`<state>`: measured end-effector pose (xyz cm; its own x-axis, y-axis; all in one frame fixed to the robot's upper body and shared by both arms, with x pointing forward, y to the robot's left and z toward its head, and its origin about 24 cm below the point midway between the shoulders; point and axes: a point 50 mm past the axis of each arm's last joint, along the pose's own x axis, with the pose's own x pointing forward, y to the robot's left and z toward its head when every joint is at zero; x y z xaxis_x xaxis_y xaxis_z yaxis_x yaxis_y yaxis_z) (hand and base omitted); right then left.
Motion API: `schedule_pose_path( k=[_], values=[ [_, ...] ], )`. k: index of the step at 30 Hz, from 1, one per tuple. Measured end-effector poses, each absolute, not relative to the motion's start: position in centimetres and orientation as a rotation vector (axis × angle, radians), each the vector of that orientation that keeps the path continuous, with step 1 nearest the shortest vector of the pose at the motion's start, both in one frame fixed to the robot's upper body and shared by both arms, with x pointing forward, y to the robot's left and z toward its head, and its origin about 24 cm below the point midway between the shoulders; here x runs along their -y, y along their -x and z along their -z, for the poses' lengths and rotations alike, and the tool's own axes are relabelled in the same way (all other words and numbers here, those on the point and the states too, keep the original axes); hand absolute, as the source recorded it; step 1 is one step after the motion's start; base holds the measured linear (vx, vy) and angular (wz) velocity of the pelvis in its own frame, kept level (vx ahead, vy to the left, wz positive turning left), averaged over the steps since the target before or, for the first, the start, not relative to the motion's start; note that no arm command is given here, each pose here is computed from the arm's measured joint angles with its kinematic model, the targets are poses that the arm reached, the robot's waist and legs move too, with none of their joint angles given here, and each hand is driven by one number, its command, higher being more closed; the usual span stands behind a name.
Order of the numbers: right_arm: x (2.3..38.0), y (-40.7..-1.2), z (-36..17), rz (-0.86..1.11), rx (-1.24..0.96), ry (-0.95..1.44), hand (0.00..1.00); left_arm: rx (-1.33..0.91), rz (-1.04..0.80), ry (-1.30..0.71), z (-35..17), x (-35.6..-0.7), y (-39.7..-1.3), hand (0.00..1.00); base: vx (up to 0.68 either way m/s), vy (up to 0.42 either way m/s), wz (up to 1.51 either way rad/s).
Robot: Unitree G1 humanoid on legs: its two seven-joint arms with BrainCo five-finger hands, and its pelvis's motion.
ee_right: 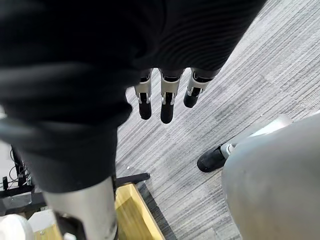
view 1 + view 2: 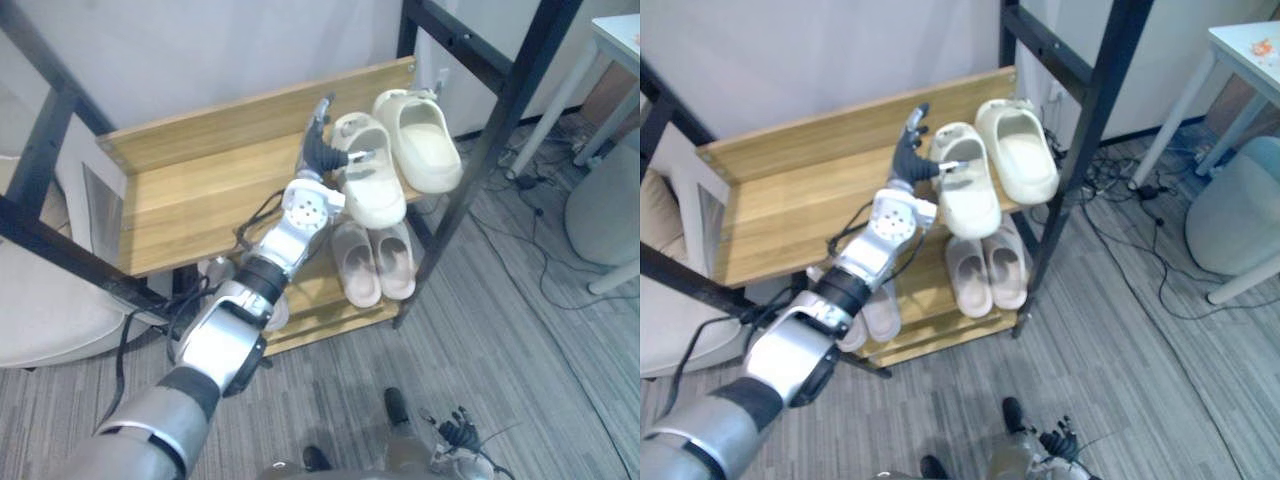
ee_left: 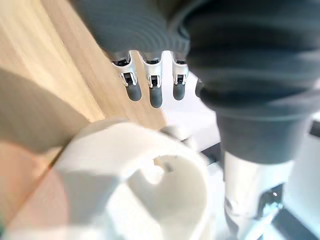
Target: Organize the slippers on the shoe rack
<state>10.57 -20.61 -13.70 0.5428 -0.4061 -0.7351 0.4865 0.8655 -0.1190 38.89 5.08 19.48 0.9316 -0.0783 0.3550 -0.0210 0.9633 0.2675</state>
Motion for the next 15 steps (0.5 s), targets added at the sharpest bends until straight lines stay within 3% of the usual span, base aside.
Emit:
schedule_pose_path(
  k=[6, 15],
  values=[
    [20.6, -10.3, 13.9, 0.525, -0.857, -0.105, 0.0, 0.44, 0.068, -0.146, -20.3, -4.7, -37.5, 0.0, 0.01, 0.025, 0.12],
    [20.7, -10.1, 14.2, 0.493, -0.883, -0.073, 0.0, 0.449, 0.116, 0.078, -17.7, -4.4, -33.4, 0.0, 0.02, 0.014, 0.1]
  ],
)
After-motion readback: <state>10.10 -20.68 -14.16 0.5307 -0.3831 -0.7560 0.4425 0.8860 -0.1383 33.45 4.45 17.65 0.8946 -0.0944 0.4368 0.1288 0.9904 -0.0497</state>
